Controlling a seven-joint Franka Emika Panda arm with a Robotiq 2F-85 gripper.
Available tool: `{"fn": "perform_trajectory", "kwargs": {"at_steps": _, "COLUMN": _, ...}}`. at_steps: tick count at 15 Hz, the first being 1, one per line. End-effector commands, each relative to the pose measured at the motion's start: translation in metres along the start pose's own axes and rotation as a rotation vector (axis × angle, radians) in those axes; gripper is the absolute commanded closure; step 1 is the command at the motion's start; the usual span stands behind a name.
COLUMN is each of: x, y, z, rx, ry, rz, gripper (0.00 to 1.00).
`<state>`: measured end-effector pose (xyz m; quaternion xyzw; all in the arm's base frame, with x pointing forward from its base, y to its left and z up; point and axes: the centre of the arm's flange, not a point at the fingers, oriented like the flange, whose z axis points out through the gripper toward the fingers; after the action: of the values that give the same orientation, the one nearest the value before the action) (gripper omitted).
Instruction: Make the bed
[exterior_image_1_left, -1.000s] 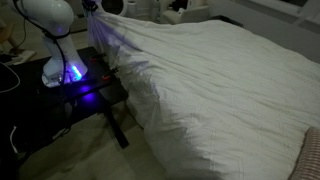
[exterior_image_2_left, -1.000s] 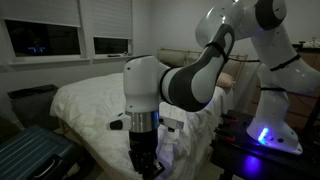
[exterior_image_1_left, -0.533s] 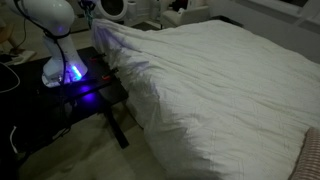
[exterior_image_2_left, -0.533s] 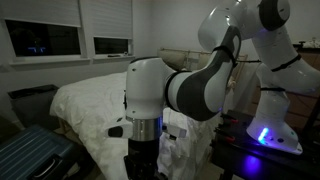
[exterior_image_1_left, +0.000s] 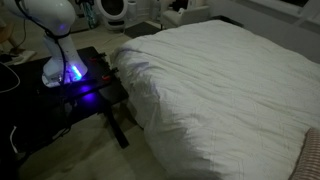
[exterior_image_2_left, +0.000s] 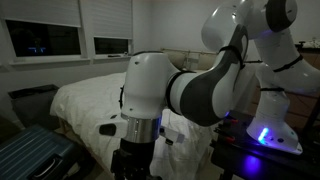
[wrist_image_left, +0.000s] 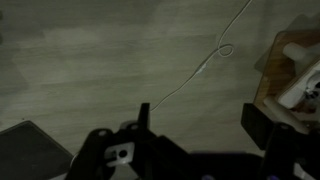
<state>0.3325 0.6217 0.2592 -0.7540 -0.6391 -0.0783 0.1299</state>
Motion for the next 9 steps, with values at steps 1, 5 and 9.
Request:
{"fn": "perform_trajectory", "kwargs": {"at_steps": 1, "x": -0.005, "y": 0.052, "z": -0.007, "rx": -0.113, "ry": 0.033, "rz": 0.104, "gripper": 0.00}}
{"fn": "perform_trajectory", "kwargs": {"at_steps": 5, "x": -0.032, "y": 0.124, "z": -0.028, "rx": -0.252, "ry": 0.047, "rz": 0.252, "gripper": 0.00}}
{"fn": "perform_trajectory", "kwargs": {"at_steps": 9, "x": -0.060, "y": 0.173, "z": -0.053, "rx": -0.375, "ry": 0.051, "rz": 0.401, "gripper": 0.00}}
